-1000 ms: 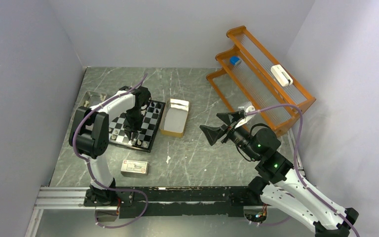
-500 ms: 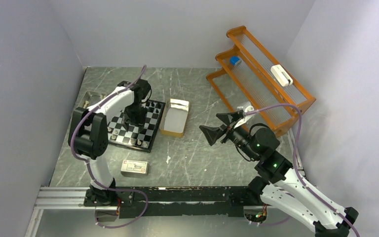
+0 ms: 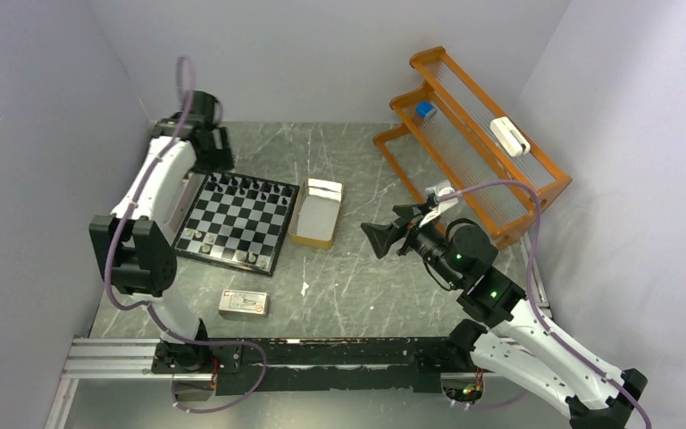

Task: Set up the chess pieces on the board
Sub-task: Pick up the chess piece from the storage box.

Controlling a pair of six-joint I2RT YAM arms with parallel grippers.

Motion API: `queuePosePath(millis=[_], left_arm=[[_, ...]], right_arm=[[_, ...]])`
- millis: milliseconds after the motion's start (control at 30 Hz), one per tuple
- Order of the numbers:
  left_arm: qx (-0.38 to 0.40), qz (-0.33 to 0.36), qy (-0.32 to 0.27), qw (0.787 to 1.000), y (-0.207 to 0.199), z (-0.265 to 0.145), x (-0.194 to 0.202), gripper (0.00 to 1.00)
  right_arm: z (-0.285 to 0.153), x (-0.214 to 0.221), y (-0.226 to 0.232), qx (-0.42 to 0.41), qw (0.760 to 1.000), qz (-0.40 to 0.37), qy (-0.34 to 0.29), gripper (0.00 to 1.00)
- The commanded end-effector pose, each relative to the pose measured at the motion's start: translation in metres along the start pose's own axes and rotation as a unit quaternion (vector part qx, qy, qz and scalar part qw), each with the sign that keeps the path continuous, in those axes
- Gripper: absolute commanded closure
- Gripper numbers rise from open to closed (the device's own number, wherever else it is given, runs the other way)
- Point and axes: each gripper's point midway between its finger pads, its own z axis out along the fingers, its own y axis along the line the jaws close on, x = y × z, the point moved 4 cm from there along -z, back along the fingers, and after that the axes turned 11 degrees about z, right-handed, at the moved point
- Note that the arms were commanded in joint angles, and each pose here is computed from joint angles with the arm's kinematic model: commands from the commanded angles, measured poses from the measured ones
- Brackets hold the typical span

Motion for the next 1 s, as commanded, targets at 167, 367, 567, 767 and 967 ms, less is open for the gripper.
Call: queuePosePath(millis=[167,367,567,767,967], left_arm=[[-0.102,-0.182,-0.07,0.975,0.126,0.048,-0.029,0.37],[-0.091,-0.188,-0.055,0.976,0.144,0.093,-0.017,0.55],[-0.042,-0.134,-0.043,0.989,0.129,0.14,-0.016,0.59],[-0.017,-0.12,-0.065,0.991,0.122,0.156,-0.021,0.62],[0.004,-0.092,-0.068,0.993,0.117,0.167,-0.021,0.59]], right_arm=[[-0.005,-0.022,-0.005,0.044,0.999,0.001,-0.025,0.0],[-0.001,-0.021,-0.001,0.03,0.999,0.005,-0.028,0.0],[0.004,-0.02,-0.005,0.034,0.999,-0.017,-0.032,0.0],[0.01,-0.027,-0.002,0.033,0.999,-0.03,-0.029,0.0],[0.018,-0.024,0.002,0.027,0.999,-0.023,-0.016,0.0]])
